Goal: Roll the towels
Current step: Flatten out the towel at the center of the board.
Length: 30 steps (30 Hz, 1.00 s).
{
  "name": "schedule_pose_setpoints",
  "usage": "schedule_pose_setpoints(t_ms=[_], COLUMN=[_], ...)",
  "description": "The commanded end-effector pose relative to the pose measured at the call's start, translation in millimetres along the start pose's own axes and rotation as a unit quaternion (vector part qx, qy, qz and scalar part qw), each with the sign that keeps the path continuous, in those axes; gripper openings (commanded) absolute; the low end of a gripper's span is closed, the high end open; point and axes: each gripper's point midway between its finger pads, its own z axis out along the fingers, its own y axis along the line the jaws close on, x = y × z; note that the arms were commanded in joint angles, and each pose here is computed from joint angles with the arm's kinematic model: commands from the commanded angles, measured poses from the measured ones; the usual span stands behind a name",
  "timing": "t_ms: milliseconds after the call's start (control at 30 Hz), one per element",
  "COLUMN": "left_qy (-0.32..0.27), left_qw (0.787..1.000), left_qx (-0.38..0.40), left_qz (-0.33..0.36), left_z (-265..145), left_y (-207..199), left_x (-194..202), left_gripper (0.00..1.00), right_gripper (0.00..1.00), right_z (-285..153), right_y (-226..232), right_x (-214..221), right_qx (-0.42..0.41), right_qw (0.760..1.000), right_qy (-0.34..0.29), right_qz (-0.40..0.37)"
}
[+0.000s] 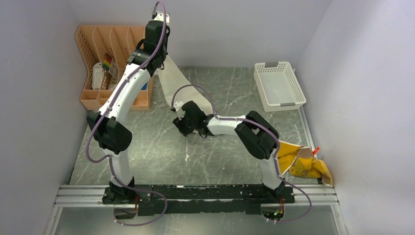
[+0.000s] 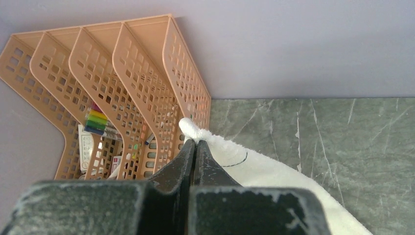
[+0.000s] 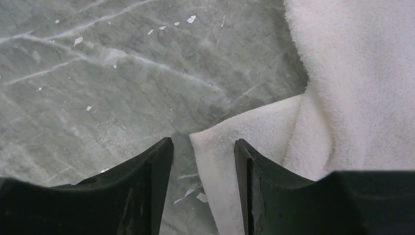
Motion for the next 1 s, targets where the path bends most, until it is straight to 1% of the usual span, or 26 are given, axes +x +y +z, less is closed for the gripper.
schedule_pose_setpoints(t_ms=[0, 33, 67, 100, 167, 200, 300, 367, 400, 433, 467, 533, 600, 633, 667, 733, 833, 967], left_qy=[0.001, 0.002, 0.002, 0.003, 0.004, 0.005, 0.008, 0.012, 0.016, 0.020, 0.026, 0.036, 0.046, 0.052, 0.057, 0.067, 0.083, 0.078], left_qw=[1.000, 1.000, 1.000, 1.000, 1.000, 1.000, 1.000, 1.000, 0.999, 0.999, 0.998, 0.996, 0.993, 0.992, 0.991, 0.989, 0.985, 0.982], left_qx=[0.013, 0.011, 0.009, 0.009, 0.009, 0.008, 0.004, -0.008, -0.018, -0.028, -0.037, -0.052, -0.061, -0.062, -0.064, -0.063, -0.039, 0.015], left_qz=[-0.008, -0.009, -0.011, -0.013, -0.015, -0.016, -0.018, -0.021, -0.025, -0.032, -0.042, -0.063, -0.085, -0.093, -0.102, -0.118, -0.143, -0.170], left_z=[6.1, 6.9, 8.3, 8.8, 9.9, 10.1, 11.2, 12.4, 13.0, 14.1, 15.0, 16.9, 17.6, 16.2, 14.6, 8.0, -6.4, -53.9], left_y=[2.8, 5.2, 9.4, 10.9, 13.9, 15.7, 22.4, 34.7, 44.5, 56.5, 69.4, 96.0, 120.6, 129.6, 137.3, 149.0, 152.9, 143.7], left_x=[1.1, 1.4, 1.7, 1.7, 2.4, 2.5, 2.4, 2.0, 1.4, 1.8, 2.8, 6.1, 11.8, 15.1, 18.5, 25.3, 36.2, 25.6], left_gripper=[0.07, 0.07, 0.07, 0.07, 0.07, 0.07, 0.07, 0.07, 0.07, 0.07, 0.07, 0.07, 0.07, 0.07, 0.07, 0.07, 0.07, 0.07], right_gripper=[0.48, 0.46, 0.40, 0.31, 0.09, 0.00, 0.00, 0.00, 0.00, 0.00, 0.00, 0.00, 0.00, 0.00, 0.00, 0.00, 0.00, 0.00], right_z=[5.8, 6.0, 6.3, 5.8, 2.4, 0.0, -14.1, -37.6, -54.4, -75.2, -102.8, -164.4, -226.4, -260.8, -283.3, -313.7, -342.3, -372.1], right_y=[4.7, 5.2, 5.9, 6.3, 4.4, 1.9, -6.4, -13.0, -15.6, -18.4, -23.8, -42.6, -67.3, -81.3, -95.6, -109.4, -120.4, -113.9], right_x=[29.2, 33.4, 38.7, 42.5, 47.0, 47.3, 37.4, 9.3, -10.3, -31.1, -58.3, -105.4, -139.8, -154.5, -160.7, -170.1, -175.8, -174.1], right_qx=[-0.015, -0.017, -0.017, -0.018, -0.010, -0.004, 0.012, 0.009, -0.003, -0.019, -0.036, -0.056, -0.039, -0.016, 0.007, 0.038, 0.073, 0.092], right_qw=[0.999, 0.999, 0.998, 0.998, 0.998, 0.998, 0.998, 0.999, 0.998, 0.996, 0.991, 0.974, 0.954, 0.943, 0.937, 0.928, 0.918, 0.909], right_qy=[0.037, 0.042, 0.049, 0.054, 0.061, 0.060, 0.048, 0.008, -0.022, -0.056, -0.103, -0.201, -0.282, -0.319, -0.338, -0.361, -0.380, -0.396], right_qz=[0.018, 0.020, 0.022, 0.024, 0.024, 0.024, 0.030, 0.041, 0.051, 0.061, 0.071, 0.088, 0.092, 0.089, 0.089, 0.088, 0.090, 0.087])
